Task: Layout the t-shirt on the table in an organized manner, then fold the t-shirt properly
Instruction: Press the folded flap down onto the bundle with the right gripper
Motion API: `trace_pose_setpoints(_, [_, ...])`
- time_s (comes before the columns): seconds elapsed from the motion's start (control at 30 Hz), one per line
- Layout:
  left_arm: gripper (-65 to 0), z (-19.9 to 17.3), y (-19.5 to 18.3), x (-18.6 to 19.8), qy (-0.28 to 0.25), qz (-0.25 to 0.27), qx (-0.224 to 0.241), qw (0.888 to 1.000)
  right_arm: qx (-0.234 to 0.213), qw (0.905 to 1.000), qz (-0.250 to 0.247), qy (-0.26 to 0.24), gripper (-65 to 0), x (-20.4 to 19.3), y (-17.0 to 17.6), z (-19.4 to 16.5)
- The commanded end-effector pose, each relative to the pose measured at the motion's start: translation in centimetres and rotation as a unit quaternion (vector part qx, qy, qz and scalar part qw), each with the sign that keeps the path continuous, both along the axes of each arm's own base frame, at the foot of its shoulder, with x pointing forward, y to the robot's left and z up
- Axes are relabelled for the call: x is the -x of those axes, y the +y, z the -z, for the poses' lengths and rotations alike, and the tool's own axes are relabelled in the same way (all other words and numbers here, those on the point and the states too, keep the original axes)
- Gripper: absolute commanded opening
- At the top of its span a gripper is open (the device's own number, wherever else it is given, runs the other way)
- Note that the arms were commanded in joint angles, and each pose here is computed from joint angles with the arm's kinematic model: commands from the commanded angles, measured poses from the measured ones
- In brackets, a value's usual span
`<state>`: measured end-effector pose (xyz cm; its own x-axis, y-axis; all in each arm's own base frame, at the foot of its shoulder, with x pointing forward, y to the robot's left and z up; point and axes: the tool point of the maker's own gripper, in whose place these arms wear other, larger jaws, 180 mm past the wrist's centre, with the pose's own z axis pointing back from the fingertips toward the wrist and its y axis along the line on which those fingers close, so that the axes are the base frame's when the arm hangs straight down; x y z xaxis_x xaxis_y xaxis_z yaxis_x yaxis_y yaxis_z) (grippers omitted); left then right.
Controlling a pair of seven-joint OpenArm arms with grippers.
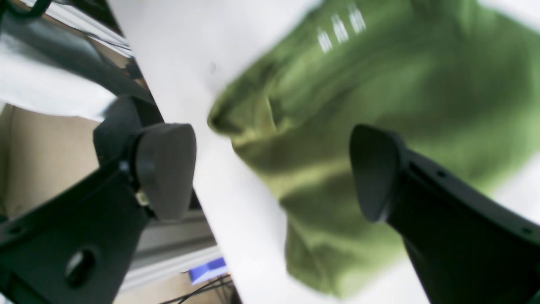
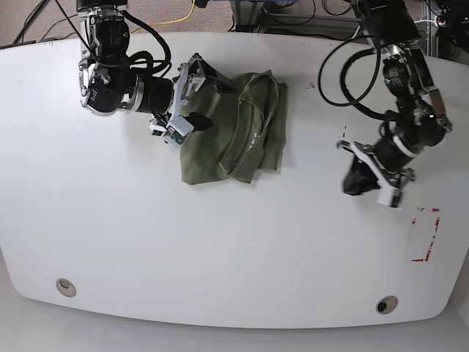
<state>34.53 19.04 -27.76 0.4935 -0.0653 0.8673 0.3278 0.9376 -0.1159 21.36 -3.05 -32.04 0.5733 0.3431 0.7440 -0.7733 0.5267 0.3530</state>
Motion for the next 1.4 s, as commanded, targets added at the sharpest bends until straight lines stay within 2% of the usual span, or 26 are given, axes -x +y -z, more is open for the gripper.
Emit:
trace_pose_setpoints(0.0, [-59.4, -3.4, 4.2, -1.2, -0.051, -0.049, -0.005, 0.997, 0.000, 0.9994, 0.002, -0.035, -11.9, -1.7, 0.7, -1.2])
trace_pose_setpoints(0.17, [-59.3, -3.7, 9.5, -0.6, -0.044, -0.099, -0.026, 0.994, 0.024, 0.9976, -0.012, -0.064, -11.9, -3.1, 2.5, -1.4])
trace_pose_setpoints(0.33, [-59.3, -3.9, 11.2, 0.1, -0.035, -0.103, -0.052, 0.993, 0.026, 0.9978, -0.012, -0.059, -11.9, -4.6, 3.6, -0.1])
trace_pose_setpoints(0.6, [-59.3, -2.0, 12.1, 2.1, -0.007, -0.114, -0.056, 0.992, -0.004, 0.9995, 0.016, -0.029, -11.9, -6.9, 3.8, 1.8])
trace_pose_setpoints(0.97, [-59.3, -0.4, 11.8, 3.3, 0.017, -0.110, -0.057, 0.992, 0.003, 0.9983, 0.022, -0.054, -11.9, -8.9, 2.9, 0.7])
trace_pose_setpoints(1.37, [-59.3, 0.1, 10.5, 2.9, 0.023, -0.088, -0.057, 0.994, -0.011, 0.9983, 0.049, -0.030, -11.9, -10.0, 1.8, 2.6])
